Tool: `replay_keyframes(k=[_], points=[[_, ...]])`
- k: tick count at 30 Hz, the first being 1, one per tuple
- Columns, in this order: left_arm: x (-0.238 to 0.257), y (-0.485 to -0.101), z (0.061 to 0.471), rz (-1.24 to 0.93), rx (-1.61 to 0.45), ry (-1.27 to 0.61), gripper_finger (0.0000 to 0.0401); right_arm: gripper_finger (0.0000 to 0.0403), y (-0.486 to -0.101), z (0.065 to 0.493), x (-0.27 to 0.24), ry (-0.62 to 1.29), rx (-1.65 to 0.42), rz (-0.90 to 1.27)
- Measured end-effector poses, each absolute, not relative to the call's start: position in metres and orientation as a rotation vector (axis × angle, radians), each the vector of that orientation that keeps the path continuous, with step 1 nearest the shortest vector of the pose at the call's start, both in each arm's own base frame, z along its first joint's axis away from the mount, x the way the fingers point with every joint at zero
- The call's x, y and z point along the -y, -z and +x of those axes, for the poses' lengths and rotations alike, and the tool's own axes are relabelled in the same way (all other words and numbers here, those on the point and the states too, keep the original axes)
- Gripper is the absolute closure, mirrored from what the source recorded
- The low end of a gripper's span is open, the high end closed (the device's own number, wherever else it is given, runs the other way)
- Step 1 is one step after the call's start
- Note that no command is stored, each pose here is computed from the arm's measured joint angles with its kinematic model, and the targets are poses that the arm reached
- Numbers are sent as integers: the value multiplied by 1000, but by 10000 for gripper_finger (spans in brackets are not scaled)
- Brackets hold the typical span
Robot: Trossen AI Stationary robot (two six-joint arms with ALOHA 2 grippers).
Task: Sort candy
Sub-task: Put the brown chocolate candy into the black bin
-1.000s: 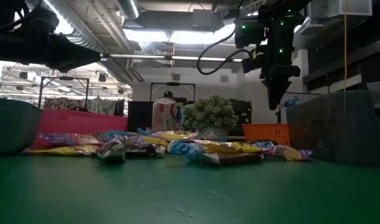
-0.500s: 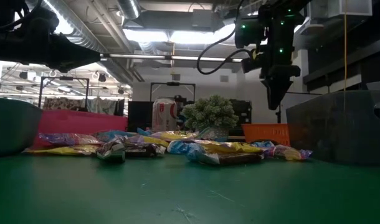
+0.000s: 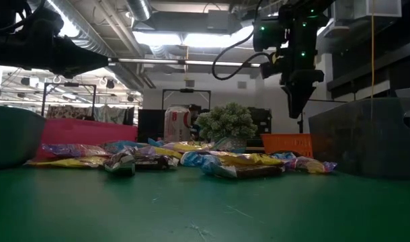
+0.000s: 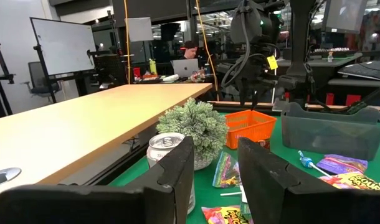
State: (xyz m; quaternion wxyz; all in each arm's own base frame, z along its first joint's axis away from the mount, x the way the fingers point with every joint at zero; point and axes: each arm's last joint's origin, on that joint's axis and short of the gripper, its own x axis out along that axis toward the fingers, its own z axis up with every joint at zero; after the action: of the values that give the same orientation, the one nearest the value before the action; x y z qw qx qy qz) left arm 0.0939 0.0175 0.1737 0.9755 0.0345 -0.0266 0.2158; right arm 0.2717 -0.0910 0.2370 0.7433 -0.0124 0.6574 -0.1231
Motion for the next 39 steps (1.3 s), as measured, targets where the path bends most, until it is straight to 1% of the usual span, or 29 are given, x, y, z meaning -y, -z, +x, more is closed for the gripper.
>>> replay_keyframes(k=[8,15,23,30,33,39], points=[[-17,-174,94,69,54,-435,286,283,-259,284,89,127,-1305,92],[-17,-174,94,69,54,-435,286,283,-265,296,82,-49,-1156,220],[-17,-174,94,69,54,-435,286,283,-268,310,49,-153,-1085,139],[-17,-174,94,69,54,-435,286,281,-267,317,21,-141,-1090,18],[-17,-174,94,70,54,-435,286,260,-263,320,13,-139,-1106,-12],[-17,-174,94,70,54,-434,286,185,-253,328,4,-101,-1125,-54]])
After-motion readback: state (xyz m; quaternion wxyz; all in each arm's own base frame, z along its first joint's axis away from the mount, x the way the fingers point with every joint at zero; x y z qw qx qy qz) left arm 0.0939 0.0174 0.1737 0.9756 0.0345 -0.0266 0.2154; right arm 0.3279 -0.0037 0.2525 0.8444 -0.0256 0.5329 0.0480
